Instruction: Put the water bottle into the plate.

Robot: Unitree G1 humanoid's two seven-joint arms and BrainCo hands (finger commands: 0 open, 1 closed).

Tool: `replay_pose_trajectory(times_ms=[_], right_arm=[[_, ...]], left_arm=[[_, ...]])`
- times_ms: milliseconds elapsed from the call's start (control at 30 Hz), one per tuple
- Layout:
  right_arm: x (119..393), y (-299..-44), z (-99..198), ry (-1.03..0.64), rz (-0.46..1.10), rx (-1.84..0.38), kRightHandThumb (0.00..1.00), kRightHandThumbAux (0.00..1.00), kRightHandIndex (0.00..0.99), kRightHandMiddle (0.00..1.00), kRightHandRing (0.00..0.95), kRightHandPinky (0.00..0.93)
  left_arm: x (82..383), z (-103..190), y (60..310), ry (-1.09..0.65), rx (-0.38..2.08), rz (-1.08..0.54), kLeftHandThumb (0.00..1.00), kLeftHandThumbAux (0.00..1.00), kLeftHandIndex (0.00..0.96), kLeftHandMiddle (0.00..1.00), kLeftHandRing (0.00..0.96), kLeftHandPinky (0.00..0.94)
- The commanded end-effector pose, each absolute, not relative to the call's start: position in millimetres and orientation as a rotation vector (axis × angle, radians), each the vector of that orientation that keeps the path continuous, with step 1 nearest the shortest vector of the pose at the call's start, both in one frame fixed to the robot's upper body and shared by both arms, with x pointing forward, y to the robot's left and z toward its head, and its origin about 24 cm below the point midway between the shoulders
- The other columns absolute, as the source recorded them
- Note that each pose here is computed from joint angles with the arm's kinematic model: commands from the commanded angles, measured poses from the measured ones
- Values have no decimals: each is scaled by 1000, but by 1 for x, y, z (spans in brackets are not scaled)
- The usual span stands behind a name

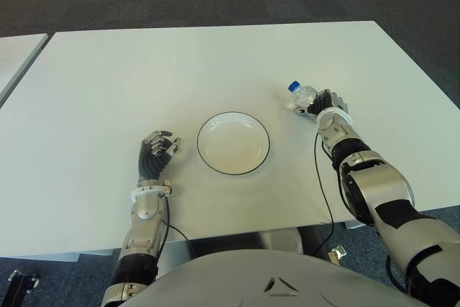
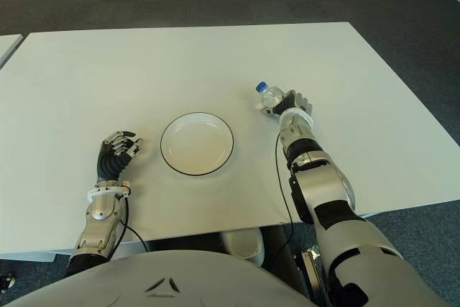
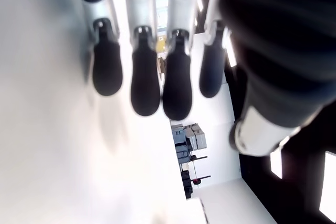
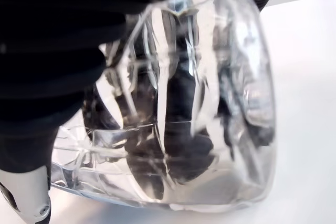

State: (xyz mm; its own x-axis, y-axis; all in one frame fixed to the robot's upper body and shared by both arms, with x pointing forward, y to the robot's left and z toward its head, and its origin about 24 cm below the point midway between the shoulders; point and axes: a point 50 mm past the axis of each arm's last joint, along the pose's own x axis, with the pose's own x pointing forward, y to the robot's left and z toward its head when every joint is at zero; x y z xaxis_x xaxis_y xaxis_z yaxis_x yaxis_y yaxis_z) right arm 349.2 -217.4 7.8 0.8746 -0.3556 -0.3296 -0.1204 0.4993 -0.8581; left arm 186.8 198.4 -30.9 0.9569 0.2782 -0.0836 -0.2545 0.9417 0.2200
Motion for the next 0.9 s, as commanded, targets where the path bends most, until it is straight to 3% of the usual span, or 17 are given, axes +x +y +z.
replay_pose_trajectory(times_ms=[33,233,633,900], right_arm=[[312,-211,-43,687,-41,-942,701,725,437,777,778,804],[315,-210,-39,642,-65,-829,699,726,439,801,800,828],[324,-202,-26,466,-174,-215,698,727,438,841,843,870],[326,-198,-17,329,-148,-26,699,726,438,885,889,896]], left_arm=[[181,-41,198,181,203,289,705,716,433,636,617,601],[181,-41,199,180,213,293,705,715,433,634,616,600],[181,-41,199,180,212,290,706,716,433,637,622,609],[180,-41,199,173,209,289,705,716,433,646,632,620]])
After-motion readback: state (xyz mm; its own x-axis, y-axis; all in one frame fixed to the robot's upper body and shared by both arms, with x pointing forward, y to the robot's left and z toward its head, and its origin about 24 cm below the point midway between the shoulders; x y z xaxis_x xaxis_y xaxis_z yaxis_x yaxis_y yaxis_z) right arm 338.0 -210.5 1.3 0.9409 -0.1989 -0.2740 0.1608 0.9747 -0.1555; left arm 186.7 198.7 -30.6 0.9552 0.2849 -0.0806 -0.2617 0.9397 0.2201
